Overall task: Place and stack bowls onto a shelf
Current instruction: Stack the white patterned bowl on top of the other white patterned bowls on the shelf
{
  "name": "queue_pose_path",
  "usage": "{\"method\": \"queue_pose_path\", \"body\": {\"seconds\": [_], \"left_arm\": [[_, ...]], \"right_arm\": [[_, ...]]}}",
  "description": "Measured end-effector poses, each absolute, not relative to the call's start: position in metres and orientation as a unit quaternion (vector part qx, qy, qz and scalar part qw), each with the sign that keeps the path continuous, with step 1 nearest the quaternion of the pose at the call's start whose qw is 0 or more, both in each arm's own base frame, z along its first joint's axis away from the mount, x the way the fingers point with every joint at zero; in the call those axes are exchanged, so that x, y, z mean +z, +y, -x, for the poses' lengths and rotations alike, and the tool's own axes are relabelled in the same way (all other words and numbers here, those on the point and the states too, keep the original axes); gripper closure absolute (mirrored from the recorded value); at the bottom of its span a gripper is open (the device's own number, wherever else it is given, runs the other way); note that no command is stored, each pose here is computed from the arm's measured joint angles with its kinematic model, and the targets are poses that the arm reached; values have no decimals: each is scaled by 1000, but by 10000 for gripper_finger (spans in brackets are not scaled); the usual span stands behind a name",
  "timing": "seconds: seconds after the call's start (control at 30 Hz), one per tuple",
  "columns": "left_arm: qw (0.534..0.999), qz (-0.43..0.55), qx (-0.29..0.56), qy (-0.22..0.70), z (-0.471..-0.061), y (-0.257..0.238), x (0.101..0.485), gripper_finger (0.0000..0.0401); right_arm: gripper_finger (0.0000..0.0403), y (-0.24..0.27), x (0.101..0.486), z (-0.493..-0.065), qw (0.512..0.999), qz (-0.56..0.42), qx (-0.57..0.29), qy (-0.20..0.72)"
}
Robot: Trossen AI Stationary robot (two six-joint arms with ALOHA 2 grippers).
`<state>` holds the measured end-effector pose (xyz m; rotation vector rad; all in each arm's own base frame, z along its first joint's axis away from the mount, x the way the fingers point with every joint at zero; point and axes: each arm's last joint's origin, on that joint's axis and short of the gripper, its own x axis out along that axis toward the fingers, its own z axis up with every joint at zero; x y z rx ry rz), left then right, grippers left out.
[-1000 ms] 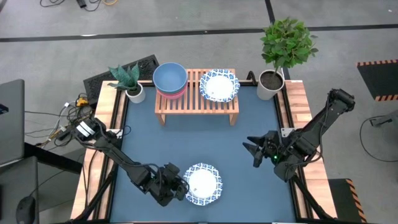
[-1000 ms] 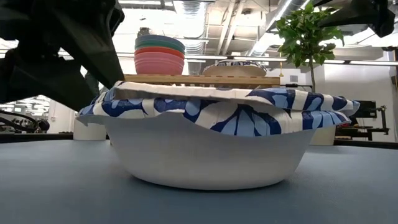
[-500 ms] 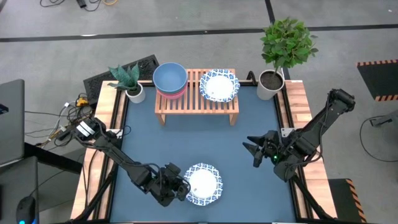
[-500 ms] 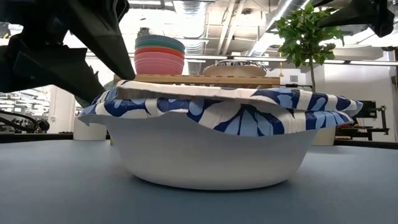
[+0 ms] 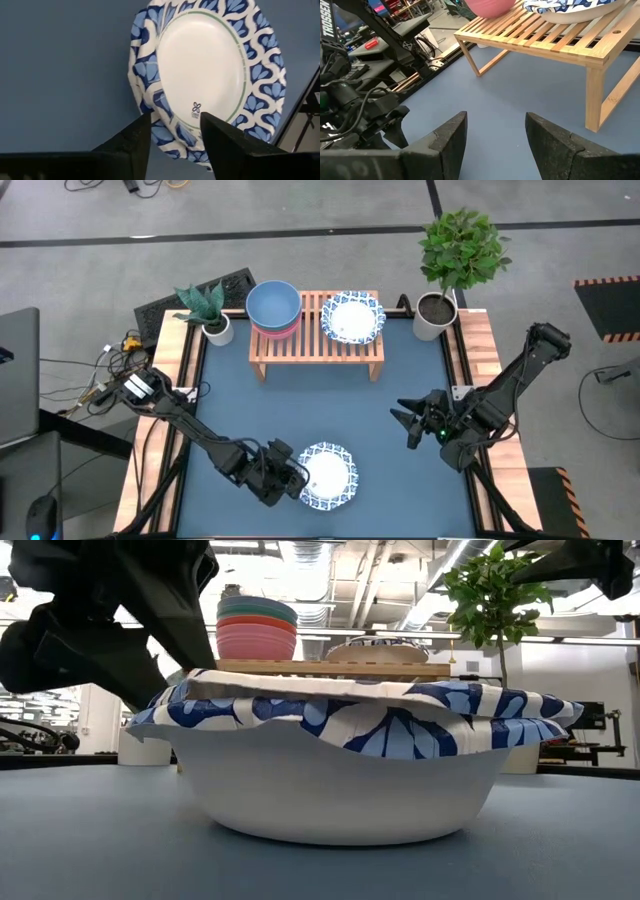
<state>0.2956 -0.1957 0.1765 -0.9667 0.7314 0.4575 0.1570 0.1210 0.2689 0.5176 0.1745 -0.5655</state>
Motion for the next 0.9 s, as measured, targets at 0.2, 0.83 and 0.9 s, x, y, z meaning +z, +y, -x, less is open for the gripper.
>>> {"method": "queue_pose_path", "body": {"seconds": [0.2, 0.83, 0.9], "left_arm": [[796, 451, 217, 341, -297, -193, 176, 313], [809, 430, 225, 332, -302, -184, 177, 399], [809, 428, 225, 332, -303, -182, 177, 400]], "right_arm": [[177, 121, 269, -157, 924, -252, -276, 85], [177, 121, 269, -157, 927, -241, -275, 88], [177, 121, 269, -157, 927, -240, -274, 89]]}}
